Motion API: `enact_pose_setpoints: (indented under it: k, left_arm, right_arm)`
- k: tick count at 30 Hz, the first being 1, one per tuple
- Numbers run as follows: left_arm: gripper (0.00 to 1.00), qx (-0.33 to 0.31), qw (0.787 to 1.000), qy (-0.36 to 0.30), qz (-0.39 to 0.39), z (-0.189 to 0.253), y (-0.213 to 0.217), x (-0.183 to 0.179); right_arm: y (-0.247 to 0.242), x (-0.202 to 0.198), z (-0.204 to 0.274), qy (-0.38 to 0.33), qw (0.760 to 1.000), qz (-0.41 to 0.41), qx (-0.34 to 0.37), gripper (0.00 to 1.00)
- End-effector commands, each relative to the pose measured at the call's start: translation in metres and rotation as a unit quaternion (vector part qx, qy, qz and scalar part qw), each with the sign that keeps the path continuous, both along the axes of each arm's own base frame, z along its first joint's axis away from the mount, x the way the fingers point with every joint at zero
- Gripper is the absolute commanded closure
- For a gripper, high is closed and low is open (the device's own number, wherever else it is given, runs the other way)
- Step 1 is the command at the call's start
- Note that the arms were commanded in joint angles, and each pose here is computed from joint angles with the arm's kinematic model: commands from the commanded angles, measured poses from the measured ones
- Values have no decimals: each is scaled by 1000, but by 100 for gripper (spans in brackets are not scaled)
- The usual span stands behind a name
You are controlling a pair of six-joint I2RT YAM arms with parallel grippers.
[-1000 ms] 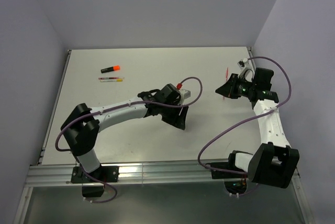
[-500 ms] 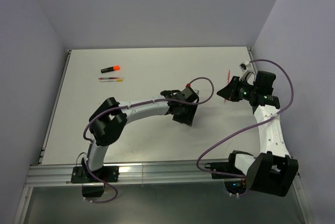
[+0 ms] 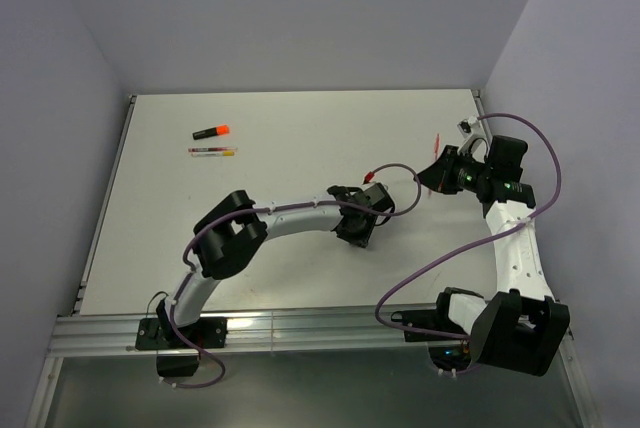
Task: Insert the pens into the pen caps
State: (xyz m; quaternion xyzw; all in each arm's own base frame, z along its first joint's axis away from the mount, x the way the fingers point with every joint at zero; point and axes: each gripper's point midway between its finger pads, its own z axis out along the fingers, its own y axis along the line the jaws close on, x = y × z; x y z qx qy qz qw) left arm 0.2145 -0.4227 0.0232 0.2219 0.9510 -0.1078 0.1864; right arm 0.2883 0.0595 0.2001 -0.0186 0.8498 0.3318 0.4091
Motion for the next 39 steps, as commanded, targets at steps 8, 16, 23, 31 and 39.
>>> enact_pose_setpoints:
  k: [8, 16, 23, 31, 39]
  left_arm:
    - [76, 39, 999, -28, -21, -19, -6, 0]
    - [56, 61, 996, -22, -54, -34, -7, 1]
    - [62, 66, 995, -6, -74, -43, -7, 1]
    - [94, 60, 992, 20, -112, -42, -4, -10]
    - [100, -154, 985, -49, -54, 105, 7, 52]
  right_arm:
    - [0, 1, 11, -24, 1000, 4, -3, 100]
    - [0, 2, 9, -22, 1000, 9, -2, 100]
    - [0, 3, 10, -22, 1000, 11, -1, 100]
    - [3, 3, 12, -30, 999, 23, -4, 100]
    - [-3, 31, 51, -86, 993, 63, -48, 100]
